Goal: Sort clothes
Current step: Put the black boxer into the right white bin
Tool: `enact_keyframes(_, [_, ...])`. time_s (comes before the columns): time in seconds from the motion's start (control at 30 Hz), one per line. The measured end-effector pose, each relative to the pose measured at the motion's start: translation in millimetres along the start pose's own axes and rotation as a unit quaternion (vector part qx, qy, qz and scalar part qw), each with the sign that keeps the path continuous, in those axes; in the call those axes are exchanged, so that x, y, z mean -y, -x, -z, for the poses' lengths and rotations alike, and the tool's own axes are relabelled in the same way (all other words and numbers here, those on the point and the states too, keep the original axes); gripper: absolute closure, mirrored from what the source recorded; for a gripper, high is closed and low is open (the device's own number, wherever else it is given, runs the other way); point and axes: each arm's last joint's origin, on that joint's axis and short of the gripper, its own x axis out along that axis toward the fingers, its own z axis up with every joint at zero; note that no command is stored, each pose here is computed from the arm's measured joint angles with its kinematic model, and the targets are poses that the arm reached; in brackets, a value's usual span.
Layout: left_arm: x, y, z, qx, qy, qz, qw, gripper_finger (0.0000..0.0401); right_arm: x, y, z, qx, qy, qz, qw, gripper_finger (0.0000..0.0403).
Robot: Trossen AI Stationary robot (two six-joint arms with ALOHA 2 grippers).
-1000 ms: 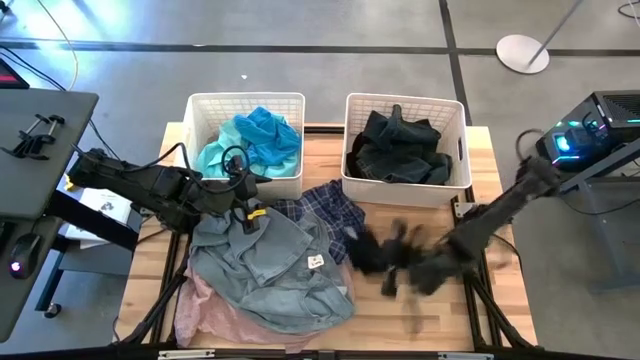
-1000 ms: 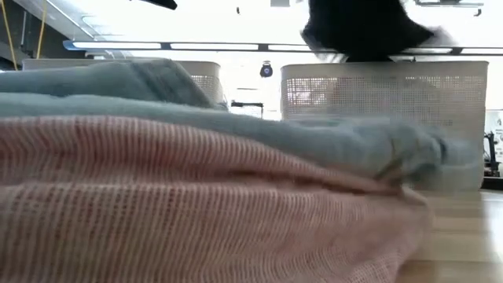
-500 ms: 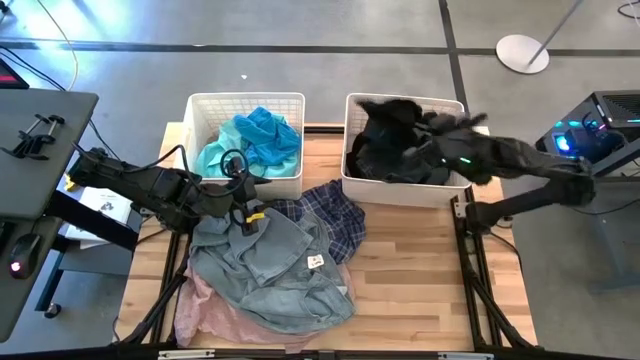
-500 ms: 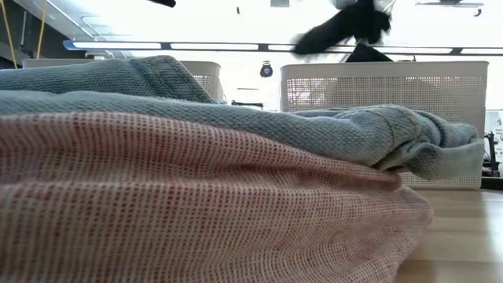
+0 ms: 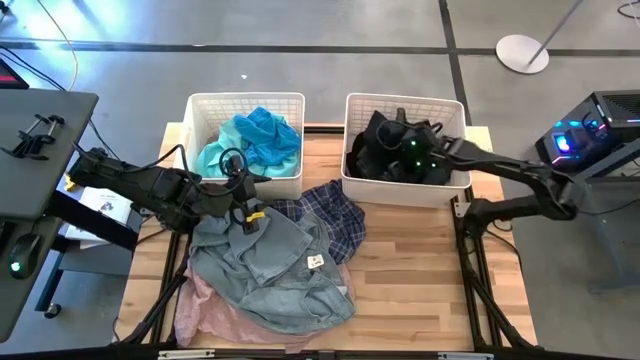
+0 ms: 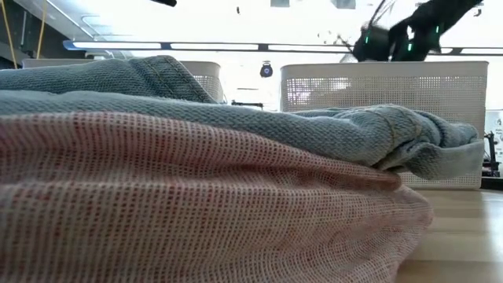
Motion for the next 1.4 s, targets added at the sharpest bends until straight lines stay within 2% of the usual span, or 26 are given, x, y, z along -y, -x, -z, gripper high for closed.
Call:
enact_keyframes(0.17, [0.0,0.0,-0.1,0.001,0.000,0.000,1.000,0.0154,13.2,-35.4,8.9,-0.027,-0.022,-0.007,0.999,0.0386])
enact_keyframes(0.37, [0.3,0.1,-2.2,0.009,0.008,0.002,1.000,0.0154,14.0,-30.6,6.3,-0.049,-0.043,-0.059,0.996,0.0306])
enact_keyframes(0.5, [0.6,0.2,-2.5,0.010,0.008,0.005,1.000,0.0154,9.1,-4.1,-10.2,-0.048,-0.042,-0.074,0.995,0.0249])
enact_keyframes(0.57, [1.2,0.6,-1.8,0.008,0.008,0.008,1.000,0.0154,6.7,17.2,-25.0,-0.024,-0.042,-0.073,0.996,0.0231])
enact_keyframes(0.67, [3.4,0.3,-1.7,0.007,0.015,0.011,1.000,0.0154,3.0,52.7,-47.7,0.022,-0.054,-0.070,0.996,0.0221])
enact_keyframes(0.8, [9.9,-4.3,-1.3,0.003,0.012,0.011,1.000,0.0154,-5.9,91.6,-58.3,0.049,-0.051,-0.048,0.996,0.0219])
enact_keyframes(0.93, [17.9,-14.5,0.1,-0.008,-0.005,0.004,1.000,0.0154,-20.9,116.7,-50.7,0.090,-0.008,-0.018,0.996,0.0218])
enact_keyframes(1.13, [30.8,-33.9,4.4,-0.025,-0.007,-0.046,0.999,0.0154,-47.9,147.1,-25.7,0.166,0.061,-0.001,0.984,0.0219])
enact_keyframes(1.3, [41.2,-40.8,8.4,-0.035,-0.025,-0.052,0.998,0.0154,-80.6,166.3,-1.0,0.248,0.090,-0.002,0.965,0.0222])
enact_keyframes(1.4, [44.0,-39.9,9.1,-0.029,-0.029,-0.070,0.997,0.0154,-112.7,166.9,19.1,0.304,0.133,-0.035,0.943,0.0221])
